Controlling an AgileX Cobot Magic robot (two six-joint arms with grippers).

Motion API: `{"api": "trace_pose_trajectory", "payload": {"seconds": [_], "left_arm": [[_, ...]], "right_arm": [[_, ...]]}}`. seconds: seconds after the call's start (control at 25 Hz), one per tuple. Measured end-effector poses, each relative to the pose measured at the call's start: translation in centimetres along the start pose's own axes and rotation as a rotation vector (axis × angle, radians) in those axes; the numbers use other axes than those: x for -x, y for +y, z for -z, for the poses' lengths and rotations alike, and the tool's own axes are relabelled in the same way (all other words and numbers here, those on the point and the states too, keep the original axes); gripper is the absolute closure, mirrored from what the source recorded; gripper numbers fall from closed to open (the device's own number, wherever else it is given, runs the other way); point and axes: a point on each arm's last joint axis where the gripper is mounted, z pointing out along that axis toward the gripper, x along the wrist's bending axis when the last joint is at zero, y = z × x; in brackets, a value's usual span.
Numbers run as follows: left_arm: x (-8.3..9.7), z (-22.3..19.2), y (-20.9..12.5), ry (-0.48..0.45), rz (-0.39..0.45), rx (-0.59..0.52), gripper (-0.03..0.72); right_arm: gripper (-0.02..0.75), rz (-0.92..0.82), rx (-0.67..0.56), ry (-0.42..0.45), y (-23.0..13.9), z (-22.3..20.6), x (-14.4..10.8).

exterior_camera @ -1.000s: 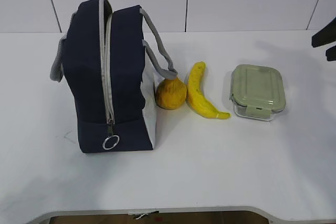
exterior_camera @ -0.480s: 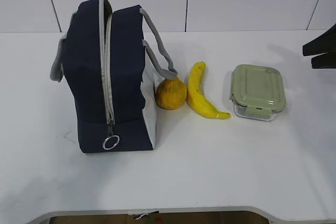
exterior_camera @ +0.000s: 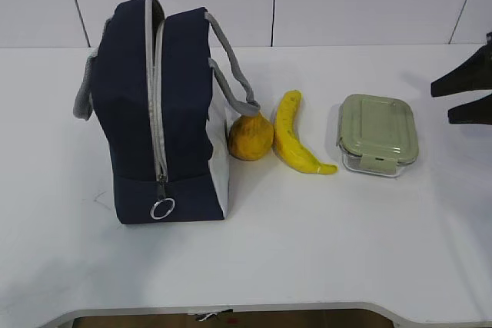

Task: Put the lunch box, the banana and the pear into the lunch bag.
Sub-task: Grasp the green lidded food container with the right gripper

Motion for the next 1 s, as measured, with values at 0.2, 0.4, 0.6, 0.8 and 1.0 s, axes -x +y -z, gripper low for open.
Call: {"api": "trace_pose_trajectory", "payload": {"seconds": [0.2, 0.4, 0.6, 0.8, 1.0], "left_arm": [[0.0, 0.0, 0.0, 0.0, 0.0, 0.0, 0.449], [0.0, 0.0, 0.0, 0.0, 0.0, 0.0, 0.449], [0.0, 0.0, 0.0, 0.0, 0.0, 0.0, 0.449], [0.0, 0.0, 0.0, 0.0, 0.0, 0.0, 0.449], [0.0, 0.0, 0.0, 0.0, 0.0, 0.0, 0.449]], "right_arm": [[0.23, -0.036, -0.026, 0.018, 0.2, -1.8, 2.3], [0.225, -0.056, -0.01, 0.052, 1.1, -2.9, 3.7], [0.225, -0.055, -0.001, 0.057, 2.4, -3.6, 4.7], [0.225, -0.067, -0.006, 0.057, 2.9, -4.3, 5.8], [0.225, -0.106, -0.025, 0.064, 2.6, -5.5, 7.3]]}}
